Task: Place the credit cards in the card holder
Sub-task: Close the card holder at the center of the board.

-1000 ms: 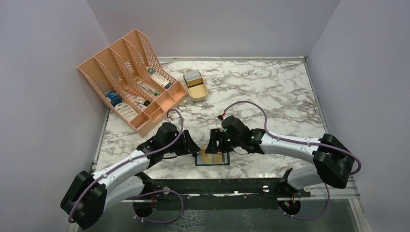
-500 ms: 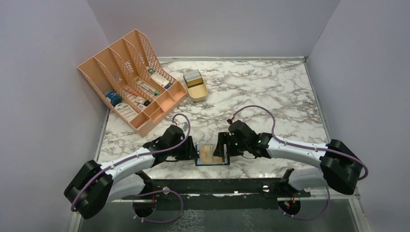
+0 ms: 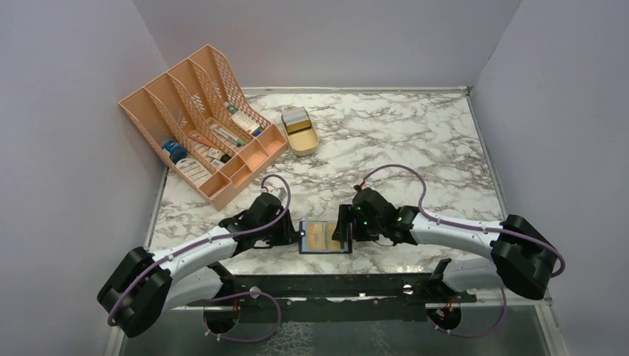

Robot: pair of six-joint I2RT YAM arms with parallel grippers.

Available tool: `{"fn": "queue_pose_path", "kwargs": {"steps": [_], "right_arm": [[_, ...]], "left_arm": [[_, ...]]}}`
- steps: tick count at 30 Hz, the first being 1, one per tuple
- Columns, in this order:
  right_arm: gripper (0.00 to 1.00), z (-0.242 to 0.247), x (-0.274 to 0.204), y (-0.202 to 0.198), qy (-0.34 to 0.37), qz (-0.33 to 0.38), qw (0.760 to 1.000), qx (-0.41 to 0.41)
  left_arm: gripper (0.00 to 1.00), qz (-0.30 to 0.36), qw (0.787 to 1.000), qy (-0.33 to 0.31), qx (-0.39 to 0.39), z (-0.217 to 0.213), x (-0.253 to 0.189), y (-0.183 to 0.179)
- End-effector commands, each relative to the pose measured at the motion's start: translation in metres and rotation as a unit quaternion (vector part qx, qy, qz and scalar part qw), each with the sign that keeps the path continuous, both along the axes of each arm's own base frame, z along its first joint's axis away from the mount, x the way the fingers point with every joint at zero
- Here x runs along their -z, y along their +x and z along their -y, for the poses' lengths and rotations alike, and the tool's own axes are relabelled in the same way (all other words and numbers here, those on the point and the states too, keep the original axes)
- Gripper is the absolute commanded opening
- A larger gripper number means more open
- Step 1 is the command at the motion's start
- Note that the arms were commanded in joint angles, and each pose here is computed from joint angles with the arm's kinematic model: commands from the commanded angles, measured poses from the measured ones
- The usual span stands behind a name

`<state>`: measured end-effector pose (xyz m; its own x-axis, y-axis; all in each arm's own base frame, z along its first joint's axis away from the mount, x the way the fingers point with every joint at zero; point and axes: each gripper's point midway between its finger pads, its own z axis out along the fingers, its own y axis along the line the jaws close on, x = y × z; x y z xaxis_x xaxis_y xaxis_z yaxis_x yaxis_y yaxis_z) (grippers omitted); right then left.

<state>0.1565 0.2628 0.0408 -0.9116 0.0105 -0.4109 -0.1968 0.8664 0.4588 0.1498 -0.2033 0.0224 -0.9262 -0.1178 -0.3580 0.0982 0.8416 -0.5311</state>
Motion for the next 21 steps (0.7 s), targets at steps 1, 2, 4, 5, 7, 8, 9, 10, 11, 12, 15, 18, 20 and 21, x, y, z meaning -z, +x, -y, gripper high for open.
{"fn": "queue_pose_path", "kwargs": {"steps": [1, 2, 4, 5, 7, 8, 9, 10, 11, 12, 15, 18, 20, 21], "right_arm": [[0.78, 0.007, 0.004, 0.006, -0.012, 0.004, 1.000, 0.026], [0.78, 0.007, 0.006, 0.005, -0.012, 0.002, 1.000, 0.025], [0.78, 0.008, 0.010, 0.004, -0.014, -0.004, 1.000, 0.027], [0.78, 0.007, 0.011, 0.003, -0.013, -0.007, 1.000, 0.027], [0.78, 0.004, 0.013, 0.001, -0.007, -0.013, 1.000, 0.024], [0.78, 0.002, 0.013, 0.001, -0.003, -0.016, 1.000, 0.023], [0.78, 0.000, 0.013, 0.000, 0.002, -0.020, 1.000, 0.022], [0.78, -0.001, 0.014, -0.001, 0.005, -0.023, 0.999, 0.021], [0.78, -0.003, 0.015, -0.001, 0.007, -0.027, 0.999, 0.022], [0.78, -0.003, 0.017, -0.002, 0.007, -0.032, 0.999, 0.022], [0.78, -0.010, 0.018, -0.004, 0.016, -0.043, 0.999, 0.017], [0.78, -0.018, 0.016, -0.006, 0.036, -0.051, 0.998, 0.011], [0.77, -0.021, 0.013, -0.007, 0.053, -0.051, 0.997, 0.011], [0.77, -0.023, 0.010, -0.007, 0.060, -0.050, 0.997, 0.012]], "left_arm": [[0.31, 0.017, 0.999, 0.040, -0.028, -0.016, 0.000, 0.007], [0.30, 0.018, 0.998, 0.041, -0.031, -0.017, 0.000, 0.008], [0.29, 0.021, 0.998, 0.044, -0.037, -0.019, -0.001, 0.009], [0.28, 0.021, 0.998, 0.044, -0.039, -0.019, -0.001, 0.008], [0.28, 0.021, 0.998, 0.042, -0.043, -0.019, -0.003, 0.009], [0.28, 0.020, 0.998, 0.038, -0.044, -0.018, -0.004, 0.008], [0.28, 0.017, 0.998, 0.032, -0.044, -0.017, -0.004, 0.008], [0.28, 0.013, 0.999, 0.022, -0.042, -0.013, -0.005, 0.006], [0.28, 0.008, 0.999, 0.010, -0.038, -0.009, -0.006, 0.004], [0.28, 0.004, 0.999, -0.006, -0.035, -0.004, -0.008, 0.002], [0.28, -0.013, 0.998, -0.047, -0.028, 0.008, -0.008, -0.004], [0.28, -0.025, 0.997, -0.062, -0.025, 0.012, -0.005, -0.008], [0.28, -0.028, 0.997, -0.073, -0.020, 0.015, -0.003, -0.010], [0.28, -0.031, 0.996, -0.077, -0.019, 0.016, -0.002, -0.012]]}}
